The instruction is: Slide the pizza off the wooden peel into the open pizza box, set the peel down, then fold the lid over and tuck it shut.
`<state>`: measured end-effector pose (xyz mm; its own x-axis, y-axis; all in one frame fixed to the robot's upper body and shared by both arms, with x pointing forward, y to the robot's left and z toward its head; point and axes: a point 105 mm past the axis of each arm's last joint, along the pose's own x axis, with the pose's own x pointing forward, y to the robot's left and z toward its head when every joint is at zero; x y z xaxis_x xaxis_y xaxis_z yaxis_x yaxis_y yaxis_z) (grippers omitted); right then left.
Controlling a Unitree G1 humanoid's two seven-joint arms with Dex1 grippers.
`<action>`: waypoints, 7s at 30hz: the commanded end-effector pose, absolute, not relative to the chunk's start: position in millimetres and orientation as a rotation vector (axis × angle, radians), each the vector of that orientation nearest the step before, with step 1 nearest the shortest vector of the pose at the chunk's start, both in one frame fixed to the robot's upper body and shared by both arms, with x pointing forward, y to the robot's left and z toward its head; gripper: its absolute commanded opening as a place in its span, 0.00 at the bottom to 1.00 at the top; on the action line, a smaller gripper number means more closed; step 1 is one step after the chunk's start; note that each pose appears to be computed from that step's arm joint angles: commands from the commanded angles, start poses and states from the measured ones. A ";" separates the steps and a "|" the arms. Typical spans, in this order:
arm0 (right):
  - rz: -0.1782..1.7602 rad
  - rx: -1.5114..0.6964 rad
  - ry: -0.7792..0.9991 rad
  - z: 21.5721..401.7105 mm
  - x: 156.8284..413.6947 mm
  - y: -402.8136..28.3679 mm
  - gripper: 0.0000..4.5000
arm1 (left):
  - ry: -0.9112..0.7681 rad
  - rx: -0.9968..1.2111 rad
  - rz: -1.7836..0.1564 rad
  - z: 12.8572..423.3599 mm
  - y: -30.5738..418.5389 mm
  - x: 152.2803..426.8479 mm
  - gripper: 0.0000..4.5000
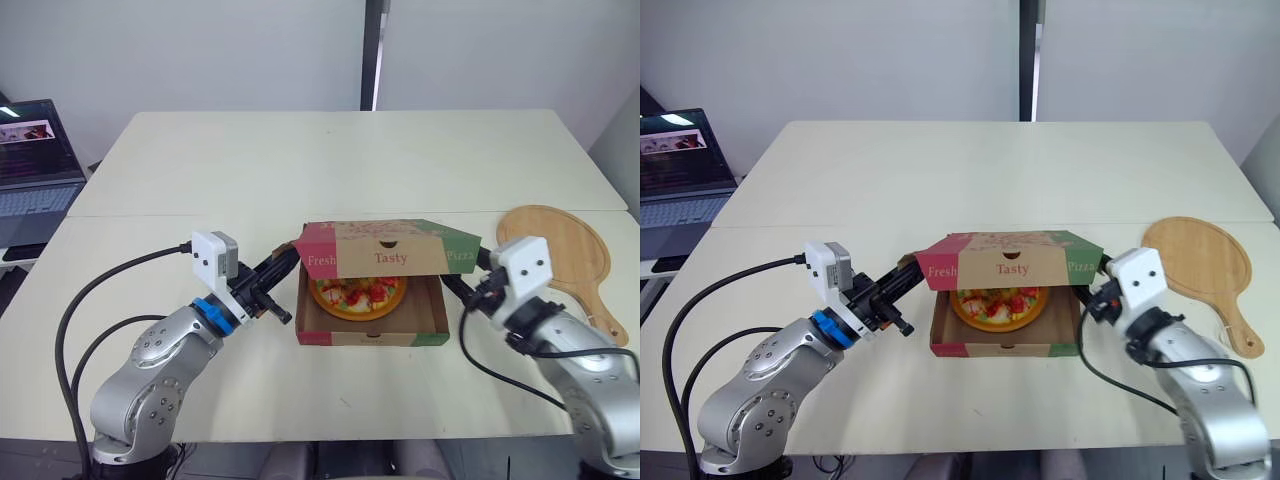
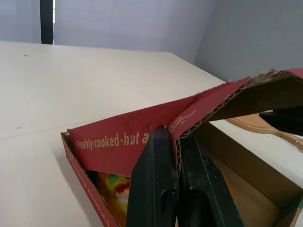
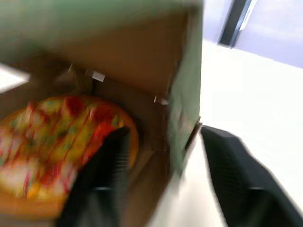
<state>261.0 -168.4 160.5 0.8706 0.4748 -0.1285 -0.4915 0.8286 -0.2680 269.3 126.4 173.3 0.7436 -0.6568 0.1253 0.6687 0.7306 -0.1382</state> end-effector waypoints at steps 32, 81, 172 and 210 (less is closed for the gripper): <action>0.830 -0.435 0.002 232.4 308.5 -159.0 0.00 | 0.071 -0.126 -0.991 189.5 159.3 259.1 0.62; 0.929 -0.491 0.185 154.1 264.2 -166.3 0.00 | 0.143 0.480 -1.732 199.0 57.1 308.6 0.01; 1.013 -0.683 0.207 162.8 244.7 -148.6 0.99 | 0.191 0.722 -1.849 156.9 51.0 293.9 0.00; 0.997 -0.206 0.261 150.3 249.5 -148.8 0.01 | 0.125 0.713 -1.759 175.3 51.7 312.8 0.00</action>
